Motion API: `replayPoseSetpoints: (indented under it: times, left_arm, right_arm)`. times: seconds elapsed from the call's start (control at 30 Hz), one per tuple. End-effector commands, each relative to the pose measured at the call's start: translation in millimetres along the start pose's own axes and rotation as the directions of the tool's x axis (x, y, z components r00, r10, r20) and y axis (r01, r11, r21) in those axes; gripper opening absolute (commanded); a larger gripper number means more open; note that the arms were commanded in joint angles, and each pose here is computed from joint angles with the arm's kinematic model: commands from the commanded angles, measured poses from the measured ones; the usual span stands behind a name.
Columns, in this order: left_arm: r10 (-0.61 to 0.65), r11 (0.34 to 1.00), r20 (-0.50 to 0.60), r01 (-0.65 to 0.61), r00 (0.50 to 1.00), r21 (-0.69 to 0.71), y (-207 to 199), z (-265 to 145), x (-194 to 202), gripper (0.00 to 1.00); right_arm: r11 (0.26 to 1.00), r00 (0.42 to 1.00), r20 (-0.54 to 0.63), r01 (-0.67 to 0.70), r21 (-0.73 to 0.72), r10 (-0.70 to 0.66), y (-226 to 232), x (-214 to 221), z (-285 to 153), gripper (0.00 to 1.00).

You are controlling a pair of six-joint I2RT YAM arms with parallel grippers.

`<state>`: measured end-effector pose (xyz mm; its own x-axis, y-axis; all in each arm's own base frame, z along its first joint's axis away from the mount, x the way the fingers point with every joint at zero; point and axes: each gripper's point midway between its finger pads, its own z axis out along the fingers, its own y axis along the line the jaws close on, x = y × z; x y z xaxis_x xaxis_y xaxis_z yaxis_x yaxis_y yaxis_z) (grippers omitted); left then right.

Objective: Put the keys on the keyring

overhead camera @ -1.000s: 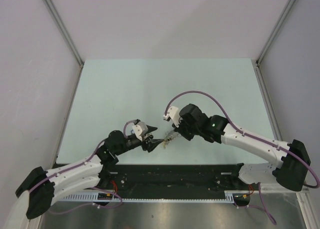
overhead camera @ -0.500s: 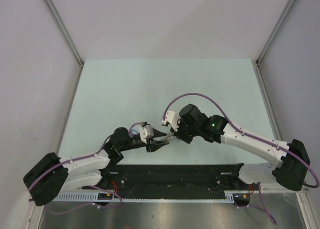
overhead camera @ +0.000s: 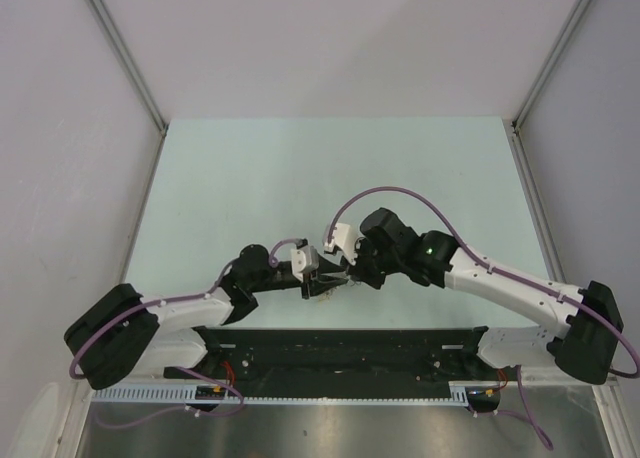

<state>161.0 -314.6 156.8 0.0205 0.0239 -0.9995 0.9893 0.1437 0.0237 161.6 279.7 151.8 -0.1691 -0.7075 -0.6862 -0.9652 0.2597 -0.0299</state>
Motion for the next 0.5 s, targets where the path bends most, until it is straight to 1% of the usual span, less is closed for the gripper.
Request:
replayPoseSetpoints:
  times: [0.0,0.07,0.13,0.2,0.23,0.37,0.4,0.47]
  left_arm:
    - [0.064,0.998,0.036,-0.065,0.997,0.022,4.5,8.2,-13.7,0.35]
    - [0.063,0.998,0.03,-0.064,0.998,0.021,5.1,8.6,-10.7,0.34]
    - [0.065,0.998,0.033,-0.065,0.997,0.024,5.1,9.4,-10.3,0.31]
    - [0.063,0.997,0.037,-0.064,0.997,0.031,4.3,10.3,-11.8,0.3]
    - [0.063,0.997,0.04,-0.064,0.997,0.034,4.5,11.3,-13.4,0.27]
    - [0.059,0.996,0.046,-0.061,0.997,0.058,1.7,13.5,-17.9,0.24]
    - [0.057,0.996,0.049,-0.061,0.997,0.067,0.6,14.1,-20.0,0.21]
    - [0.053,0.996,0.038,-0.055,0.998,0.073,0.1,14.5,-17.6,0.2]
  right_arm:
    - [0.999,0.993,0.109,0.045,-0.001,-0.045,2.3,-30.1,-16.0,0.0]
    - [0.999,0.992,0.116,0.045,0.0,-0.045,2.5,-31.4,-16.9,0.0]
    - [0.999,0.992,0.115,0.045,-0.006,-0.044,3.6,-30.3,-16.7,0.0]
    - [0.999,0.992,0.119,0.048,-0.008,-0.047,4.0,-30.8,-16.8,0.0]
    - [0.999,0.992,0.119,0.048,-0.009,-0.047,4.2,-30.9,-16.8,0.0]
    - [0.999,0.992,0.119,0.048,-0.014,-0.046,5.3,-30.6,-16.0,0.0]
    - [0.999,0.992,0.12,0.049,-0.013,-0.047,5.3,-30.6,-16.1,0.0]
    - [0.999,0.992,0.121,0.049,-0.016,-0.047,6.1,-30.7,-16.0,0.0]
